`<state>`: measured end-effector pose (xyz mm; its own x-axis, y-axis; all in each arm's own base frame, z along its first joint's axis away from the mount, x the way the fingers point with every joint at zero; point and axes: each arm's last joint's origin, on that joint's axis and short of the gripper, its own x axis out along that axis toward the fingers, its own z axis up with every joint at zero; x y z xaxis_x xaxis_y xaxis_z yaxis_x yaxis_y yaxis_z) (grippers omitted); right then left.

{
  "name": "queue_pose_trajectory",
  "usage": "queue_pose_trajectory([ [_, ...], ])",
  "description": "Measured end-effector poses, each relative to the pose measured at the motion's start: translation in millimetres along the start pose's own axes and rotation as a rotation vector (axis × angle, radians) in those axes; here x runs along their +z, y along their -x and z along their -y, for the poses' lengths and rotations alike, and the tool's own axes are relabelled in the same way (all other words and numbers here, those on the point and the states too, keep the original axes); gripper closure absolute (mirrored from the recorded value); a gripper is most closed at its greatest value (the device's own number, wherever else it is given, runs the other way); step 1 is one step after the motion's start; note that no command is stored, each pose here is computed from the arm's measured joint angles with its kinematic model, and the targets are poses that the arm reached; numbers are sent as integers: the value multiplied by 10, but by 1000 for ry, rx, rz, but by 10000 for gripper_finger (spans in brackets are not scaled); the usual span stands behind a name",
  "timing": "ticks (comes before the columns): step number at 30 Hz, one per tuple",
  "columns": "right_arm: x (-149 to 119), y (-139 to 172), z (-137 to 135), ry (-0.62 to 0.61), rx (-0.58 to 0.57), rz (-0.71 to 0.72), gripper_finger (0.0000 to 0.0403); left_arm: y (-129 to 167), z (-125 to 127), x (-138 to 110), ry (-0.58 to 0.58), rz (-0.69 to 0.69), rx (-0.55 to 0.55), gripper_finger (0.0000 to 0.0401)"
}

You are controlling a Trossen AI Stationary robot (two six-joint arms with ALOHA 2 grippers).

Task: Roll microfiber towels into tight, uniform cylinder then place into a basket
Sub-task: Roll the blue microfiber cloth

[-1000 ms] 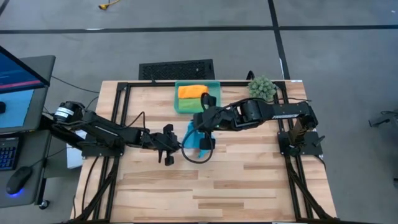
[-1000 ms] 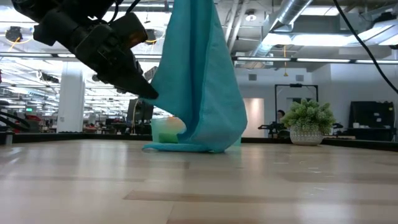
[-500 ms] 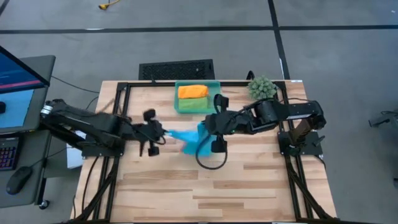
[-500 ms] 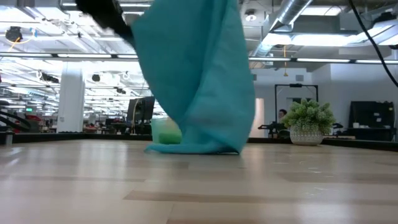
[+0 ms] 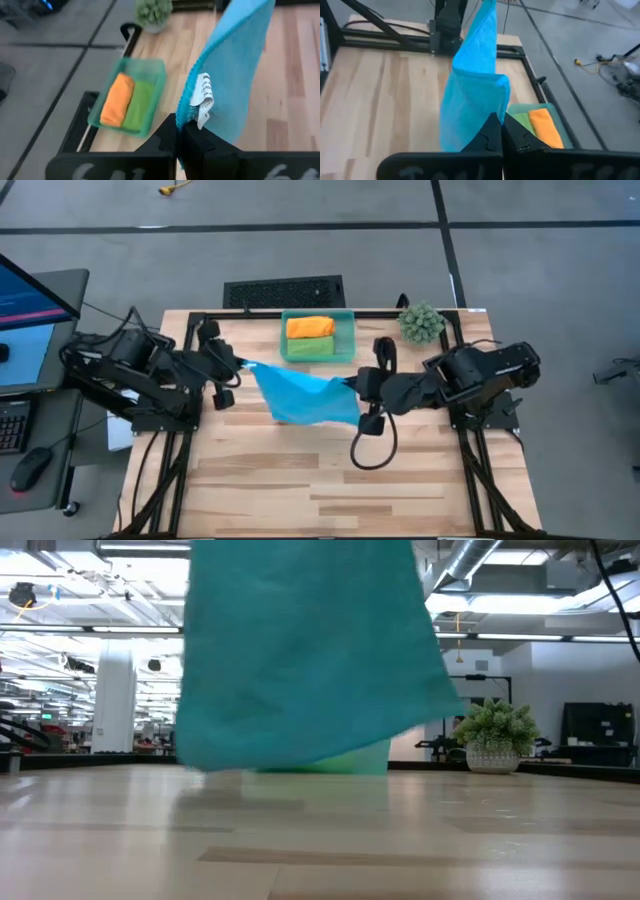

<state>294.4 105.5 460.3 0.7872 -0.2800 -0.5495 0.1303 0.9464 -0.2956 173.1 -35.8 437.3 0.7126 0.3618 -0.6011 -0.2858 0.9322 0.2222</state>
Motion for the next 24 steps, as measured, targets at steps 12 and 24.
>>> queue_pose_trajectory([
  [12,-13,168,-296,-36,60,43,399,-51,287,300,131,-289,-189,401],
  [24,-8,488,-671,-57,201,149,399,254,635,542,341,-351,-462,401],
])
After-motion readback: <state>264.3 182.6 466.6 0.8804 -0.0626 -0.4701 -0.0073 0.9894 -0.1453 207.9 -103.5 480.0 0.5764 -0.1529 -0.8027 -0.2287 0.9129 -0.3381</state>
